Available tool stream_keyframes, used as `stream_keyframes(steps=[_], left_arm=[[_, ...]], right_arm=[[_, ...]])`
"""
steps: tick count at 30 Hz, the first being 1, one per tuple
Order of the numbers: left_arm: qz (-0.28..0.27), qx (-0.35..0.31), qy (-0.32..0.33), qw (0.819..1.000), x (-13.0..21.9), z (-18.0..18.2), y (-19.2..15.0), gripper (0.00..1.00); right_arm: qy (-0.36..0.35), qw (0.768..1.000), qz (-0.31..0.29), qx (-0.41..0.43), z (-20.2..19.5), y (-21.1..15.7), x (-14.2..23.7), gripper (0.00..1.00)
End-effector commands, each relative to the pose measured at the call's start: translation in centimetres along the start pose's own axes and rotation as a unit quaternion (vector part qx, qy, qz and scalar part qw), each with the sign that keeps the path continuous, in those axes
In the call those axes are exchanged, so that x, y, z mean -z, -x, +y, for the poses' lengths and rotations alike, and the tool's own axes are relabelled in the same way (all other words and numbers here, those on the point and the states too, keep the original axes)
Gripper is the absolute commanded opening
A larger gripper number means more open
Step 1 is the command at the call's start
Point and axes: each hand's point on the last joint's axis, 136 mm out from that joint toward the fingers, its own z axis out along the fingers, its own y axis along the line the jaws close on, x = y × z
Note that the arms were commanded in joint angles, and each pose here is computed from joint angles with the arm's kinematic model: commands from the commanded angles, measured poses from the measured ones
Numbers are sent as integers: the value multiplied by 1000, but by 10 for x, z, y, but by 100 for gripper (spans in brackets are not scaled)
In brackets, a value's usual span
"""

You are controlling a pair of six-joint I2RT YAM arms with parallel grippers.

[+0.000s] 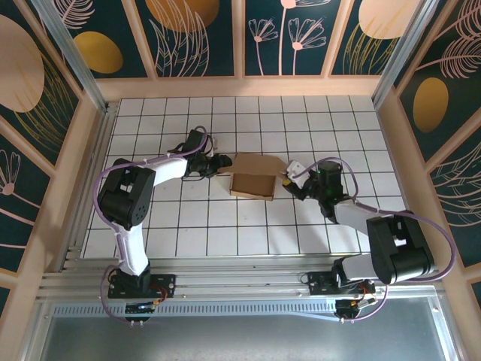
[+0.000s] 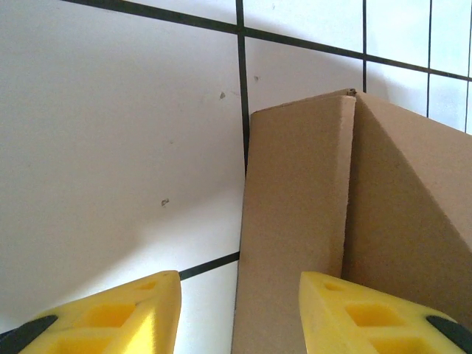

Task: Fold the paper box

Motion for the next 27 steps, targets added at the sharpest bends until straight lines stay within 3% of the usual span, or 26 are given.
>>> stream_keyframes(steps=[1,5,17,27], left_arm=[[12,-6,-13,1000,2,-3,-9,46],[20,-17,-12,1000,3,-3,-17,46],[13,-17,3,1000,4,1,-13,46],[12,-17,3,1000,4,0,-11,45]], right_arm=[[1,999,-50,5,-9,30,-2,38],[-2,999,-43,-9,-13,31,-7,35],[-72,997,0,-6,-45,14,2,43],[-25,999,-23,1,-30,24,-13,44]])
